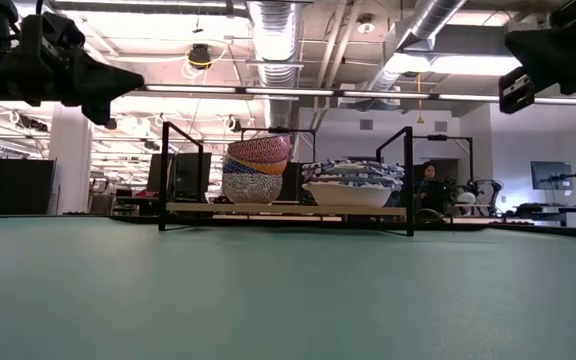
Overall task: Place and stack bowls onto a shelf
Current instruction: Return to Home Position
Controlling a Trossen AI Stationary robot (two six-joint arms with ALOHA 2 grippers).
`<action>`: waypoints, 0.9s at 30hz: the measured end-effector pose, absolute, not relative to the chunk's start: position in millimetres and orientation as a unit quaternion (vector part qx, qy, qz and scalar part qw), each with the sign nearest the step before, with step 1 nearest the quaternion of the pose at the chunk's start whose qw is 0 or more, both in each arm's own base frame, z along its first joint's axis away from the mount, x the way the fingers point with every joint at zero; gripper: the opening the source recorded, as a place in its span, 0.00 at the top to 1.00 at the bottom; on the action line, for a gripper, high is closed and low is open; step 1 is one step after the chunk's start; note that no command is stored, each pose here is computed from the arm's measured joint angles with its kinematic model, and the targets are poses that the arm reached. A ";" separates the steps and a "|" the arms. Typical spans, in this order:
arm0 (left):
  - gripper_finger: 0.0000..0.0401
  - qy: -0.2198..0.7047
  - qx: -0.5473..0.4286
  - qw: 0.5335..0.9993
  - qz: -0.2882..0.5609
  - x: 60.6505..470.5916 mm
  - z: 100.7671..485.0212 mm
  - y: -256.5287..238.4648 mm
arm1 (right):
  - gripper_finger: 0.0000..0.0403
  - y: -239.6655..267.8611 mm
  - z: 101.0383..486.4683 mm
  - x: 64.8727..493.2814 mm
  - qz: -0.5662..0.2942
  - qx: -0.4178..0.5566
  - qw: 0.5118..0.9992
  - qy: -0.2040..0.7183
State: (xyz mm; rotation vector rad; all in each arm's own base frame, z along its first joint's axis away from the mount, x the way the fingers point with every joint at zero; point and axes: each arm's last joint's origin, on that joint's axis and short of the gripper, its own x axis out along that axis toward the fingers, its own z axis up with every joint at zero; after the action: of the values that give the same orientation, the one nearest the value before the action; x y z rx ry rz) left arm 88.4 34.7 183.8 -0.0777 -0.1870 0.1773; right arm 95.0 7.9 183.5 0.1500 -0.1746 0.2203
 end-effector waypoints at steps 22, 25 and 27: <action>1.00 -0.068 -0.049 0.996 0.026 89.9 185.4 26.2 | 0.95 12.5 171.3 96.0 0.145 0.106 0.983 -0.018; 1.00 -0.038 -0.059 0.993 0.096 91.9 172.2 31.1 | 0.95 12.7 170.8 96.0 0.146 0.079 0.986 -0.019; 1.00 -0.034 -0.057 0.992 0.111 92.0 171.4 31.8 | 0.95 12.6 170.7 96.0 0.145 0.072 0.987 -0.020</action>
State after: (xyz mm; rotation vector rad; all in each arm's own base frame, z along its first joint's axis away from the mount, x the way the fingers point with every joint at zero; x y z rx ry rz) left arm 92.0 31.8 171.4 -0.1134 -0.0691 0.2221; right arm 96.0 12.6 170.7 0.1440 -0.0397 0.2903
